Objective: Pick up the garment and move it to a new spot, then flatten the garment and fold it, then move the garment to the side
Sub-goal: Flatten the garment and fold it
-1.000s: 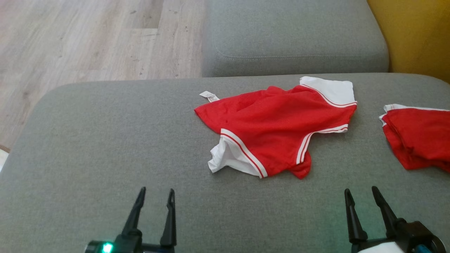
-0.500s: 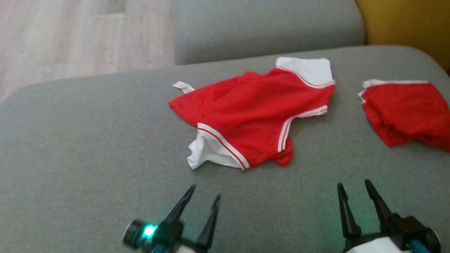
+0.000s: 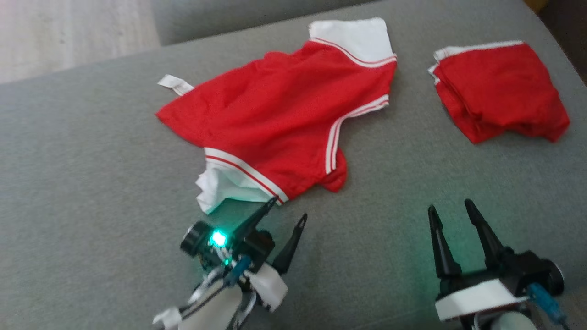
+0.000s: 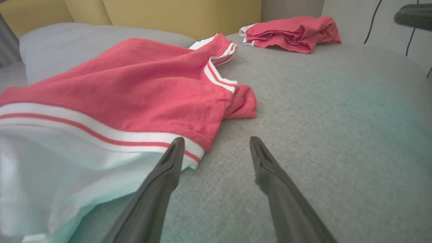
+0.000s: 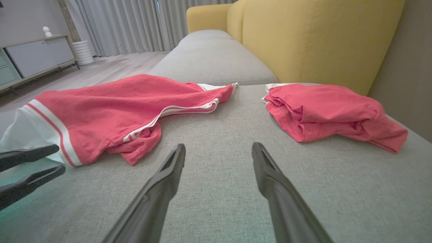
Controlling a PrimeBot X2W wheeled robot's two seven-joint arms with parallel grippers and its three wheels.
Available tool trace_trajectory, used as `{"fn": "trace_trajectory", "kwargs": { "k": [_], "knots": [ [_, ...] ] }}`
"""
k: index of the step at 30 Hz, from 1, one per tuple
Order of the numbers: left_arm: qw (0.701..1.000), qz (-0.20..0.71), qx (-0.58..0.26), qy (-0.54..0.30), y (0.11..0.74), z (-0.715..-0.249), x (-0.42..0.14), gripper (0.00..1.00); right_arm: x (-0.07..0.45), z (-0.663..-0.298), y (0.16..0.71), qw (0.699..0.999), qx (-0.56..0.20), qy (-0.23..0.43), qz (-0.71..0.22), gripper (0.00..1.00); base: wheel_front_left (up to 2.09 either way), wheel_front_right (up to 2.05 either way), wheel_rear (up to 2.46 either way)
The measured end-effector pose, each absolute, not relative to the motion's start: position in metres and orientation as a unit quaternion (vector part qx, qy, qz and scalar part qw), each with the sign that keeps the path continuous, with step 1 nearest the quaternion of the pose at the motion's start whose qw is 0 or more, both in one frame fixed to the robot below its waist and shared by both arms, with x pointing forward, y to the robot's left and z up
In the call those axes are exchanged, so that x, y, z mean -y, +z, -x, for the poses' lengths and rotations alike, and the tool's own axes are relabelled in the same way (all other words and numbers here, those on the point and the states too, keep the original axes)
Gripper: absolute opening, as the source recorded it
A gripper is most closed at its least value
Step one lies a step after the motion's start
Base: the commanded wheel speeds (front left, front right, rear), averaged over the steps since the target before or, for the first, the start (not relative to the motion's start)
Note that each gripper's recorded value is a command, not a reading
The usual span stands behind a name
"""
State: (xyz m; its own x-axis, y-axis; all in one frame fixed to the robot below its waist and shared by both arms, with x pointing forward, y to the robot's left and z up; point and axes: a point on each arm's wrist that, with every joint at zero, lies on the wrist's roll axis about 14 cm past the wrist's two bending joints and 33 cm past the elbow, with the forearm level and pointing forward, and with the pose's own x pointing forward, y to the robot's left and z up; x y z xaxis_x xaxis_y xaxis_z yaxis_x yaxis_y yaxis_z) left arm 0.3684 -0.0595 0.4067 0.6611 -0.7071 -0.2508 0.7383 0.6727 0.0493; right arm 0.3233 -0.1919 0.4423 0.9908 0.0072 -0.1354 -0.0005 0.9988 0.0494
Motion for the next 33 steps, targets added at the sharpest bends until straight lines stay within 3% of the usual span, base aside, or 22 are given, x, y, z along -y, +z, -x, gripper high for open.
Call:
{"fn": "trace_trajectory", "kwargs": {
  "k": [12,13,15,25,33],
  "knots": [
    [0.889,-0.119,-0.147,-0.417,0.373,-0.398,0.079,1.0,0.206,-0.335,0.44,0.997,-0.074,-0.017,-0.02,1.0,0.0,0.0,0.0],
    [0.888,-0.119,-0.148,-0.419,0.373,-0.399,0.081,0.8,0.207,-0.334,0.44,0.997,-0.075,-0.019,-0.021,1.0,0.0,0.0,0.0],
    [0.887,-0.116,-0.151,-0.42,0.373,-0.4,0.082,0.0,0.208,-0.333,0.44,0.997,-0.074,-0.021,-0.02,1.0,0.0,0.0,0.0],
    [0.86,-0.027,-0.152,-0.486,0.407,-0.36,0.116,0.0,0.212,-0.325,0.458,0.998,-0.044,-0.027,-0.022,1.0,0.0,0.0,0.0],
    [0.832,0.056,-0.052,-0.549,0.524,-0.359,0.17,0.0,0.214,-0.302,0.466,0.998,-0.026,-0.041,-0.032,1.0,0.0,0.0,0.0]
  ]
}}
